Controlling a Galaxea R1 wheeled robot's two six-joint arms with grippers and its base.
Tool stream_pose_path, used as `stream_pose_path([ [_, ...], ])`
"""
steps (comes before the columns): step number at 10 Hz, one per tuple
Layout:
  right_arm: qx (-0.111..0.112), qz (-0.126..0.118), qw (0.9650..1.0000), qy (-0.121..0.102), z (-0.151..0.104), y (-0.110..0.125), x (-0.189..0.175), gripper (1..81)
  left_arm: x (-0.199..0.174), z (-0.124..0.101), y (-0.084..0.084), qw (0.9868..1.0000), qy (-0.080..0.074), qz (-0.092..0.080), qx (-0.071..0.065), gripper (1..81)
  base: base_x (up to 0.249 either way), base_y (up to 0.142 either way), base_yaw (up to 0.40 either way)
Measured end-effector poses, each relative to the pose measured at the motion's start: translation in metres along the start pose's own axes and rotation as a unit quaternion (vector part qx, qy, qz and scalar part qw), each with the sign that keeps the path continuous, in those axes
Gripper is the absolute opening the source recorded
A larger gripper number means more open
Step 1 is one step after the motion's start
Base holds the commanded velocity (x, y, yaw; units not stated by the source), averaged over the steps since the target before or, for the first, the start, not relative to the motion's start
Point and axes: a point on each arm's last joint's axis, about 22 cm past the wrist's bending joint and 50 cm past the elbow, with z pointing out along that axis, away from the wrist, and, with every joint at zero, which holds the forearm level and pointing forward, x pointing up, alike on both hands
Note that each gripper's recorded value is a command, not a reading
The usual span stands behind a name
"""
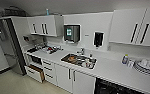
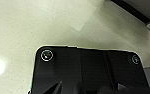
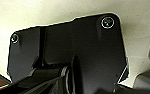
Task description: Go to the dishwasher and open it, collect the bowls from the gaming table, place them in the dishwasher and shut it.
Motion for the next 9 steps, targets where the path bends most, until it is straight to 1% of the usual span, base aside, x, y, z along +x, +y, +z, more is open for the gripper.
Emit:
stream_pose_path([
  [1, 0.000, 0.000, 1.0000, -0.002, 0.0000, 0.0002, -0.0020, 81.1, 0.0020, 0.0002, 0.0001, 1.0000, 0.002, 0.000, 0.000, 81.1, 0.000, 0.000, 0.146],
  [2, 0.000, 0.000, 1.0000, 0.001, 0.0001, -0.0002, 0.0009, 81.1, -0.0021, -0.0003, -0.0002, 1.0000, -0.001, -0.001, 0.000, 81.1, 0.000, 0.000, 0.146],
  [5, 0.000, 0.000, 1.0000, -0.001, 0.0000, 0.0001, -0.0012, 81.1, -0.0013, -0.0003, -0.0031, 1.0000, 0.000, -0.003, 0.005, 81.1, 0.000, 0.000, 0.146],
  [9, -0.002, 0.000, 1.0000, 0.000, -0.0006, 0.0031, -0.0008, 81.1, 0.0006, 0.0000, -0.0033, 1.0000, 0.001, -0.003, 0.006, 81.1, 0.000, 0.000, 0.146],
])
